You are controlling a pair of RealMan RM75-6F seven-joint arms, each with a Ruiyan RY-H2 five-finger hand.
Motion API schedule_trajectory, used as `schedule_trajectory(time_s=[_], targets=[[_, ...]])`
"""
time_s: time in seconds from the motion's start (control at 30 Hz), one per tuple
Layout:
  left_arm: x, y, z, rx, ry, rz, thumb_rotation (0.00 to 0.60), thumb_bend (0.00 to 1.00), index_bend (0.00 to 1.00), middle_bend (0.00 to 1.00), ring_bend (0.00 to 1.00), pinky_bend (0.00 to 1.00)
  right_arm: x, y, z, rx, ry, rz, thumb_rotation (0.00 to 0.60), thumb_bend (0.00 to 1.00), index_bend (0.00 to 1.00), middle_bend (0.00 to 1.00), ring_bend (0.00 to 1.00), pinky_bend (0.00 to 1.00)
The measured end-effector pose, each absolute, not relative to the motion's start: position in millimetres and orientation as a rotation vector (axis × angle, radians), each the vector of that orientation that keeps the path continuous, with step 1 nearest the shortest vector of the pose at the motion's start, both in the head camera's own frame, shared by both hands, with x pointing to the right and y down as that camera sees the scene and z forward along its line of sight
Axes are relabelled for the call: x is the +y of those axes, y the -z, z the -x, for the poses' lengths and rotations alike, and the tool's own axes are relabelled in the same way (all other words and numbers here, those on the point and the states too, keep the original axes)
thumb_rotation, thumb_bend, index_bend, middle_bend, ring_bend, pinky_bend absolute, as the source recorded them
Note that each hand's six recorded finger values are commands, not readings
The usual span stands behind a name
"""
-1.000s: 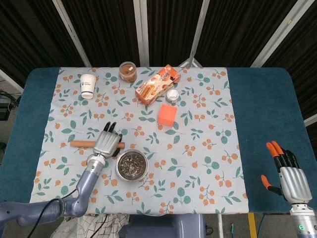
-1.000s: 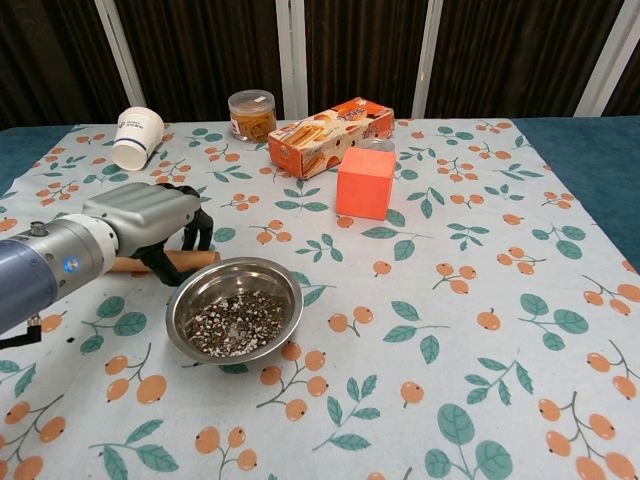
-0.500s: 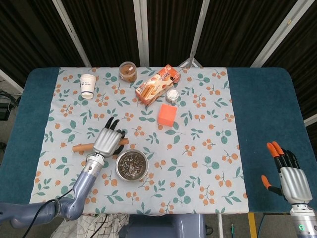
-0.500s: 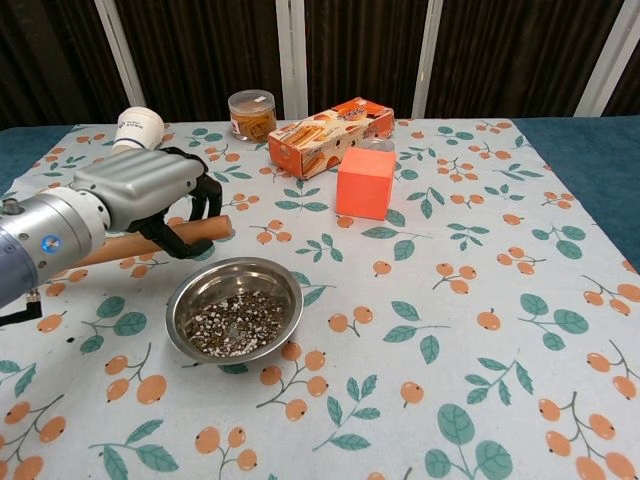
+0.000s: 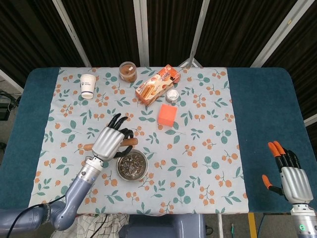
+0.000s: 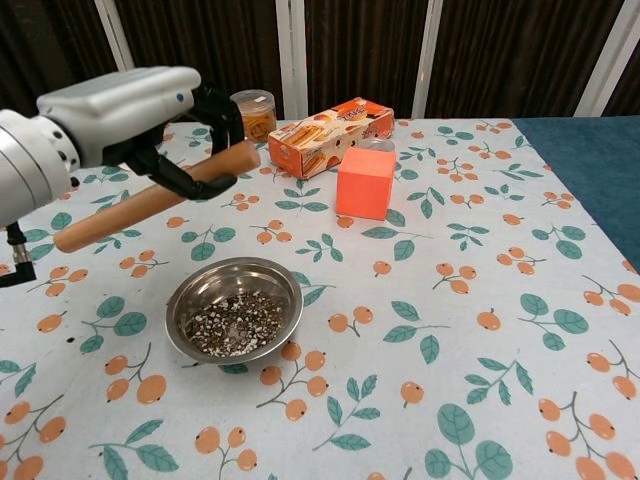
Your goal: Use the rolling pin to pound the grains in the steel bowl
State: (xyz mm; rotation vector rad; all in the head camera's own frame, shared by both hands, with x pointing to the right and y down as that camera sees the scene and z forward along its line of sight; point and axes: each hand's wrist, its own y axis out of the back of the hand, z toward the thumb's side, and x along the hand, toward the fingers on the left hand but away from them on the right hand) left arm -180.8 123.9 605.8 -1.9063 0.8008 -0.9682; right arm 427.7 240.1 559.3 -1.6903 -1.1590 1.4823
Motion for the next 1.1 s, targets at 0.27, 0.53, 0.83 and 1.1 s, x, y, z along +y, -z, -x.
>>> schedule_trajectory(time_s=[0.27, 0.53, 0.83, 1.1], targets=[[135, -563, 166, 0.976, 0.736, 2.125, 0.6, 0.81, 0.62, 0.61, 0.13, 0.02, 241, -558, -428, -1.167, -1.483, 1.683, 0.6, 0.37, 0.0, 0.0, 0.0, 0.0], [142, -554, 161, 1.137, 0.561, 2.315, 0.6, 0.81, 0.62, 0.62, 0.15, 0.06, 241, -559, -429, -1.167, -1.489, 1.681, 0.6, 0.37, 0.0, 0.0, 0.0, 0.0], [146, -576, 167, 1.255, 0.488, 2.431, 0.6, 0.81, 0.62, 0.63, 0.15, 0.06, 240, -560, -429, -1.166, -1.49, 1.686, 0.6, 0.37, 0.0, 0.0, 0.0, 0.0], [149, -592, 168, 1.302, 0.436, 2.49, 0.6, 0.81, 0.62, 0.63, 0.15, 0.07, 240, -561, -428, -1.161, -1.488, 1.692, 0.6, 0.37, 0.0, 0.0, 0.0, 0.0]])
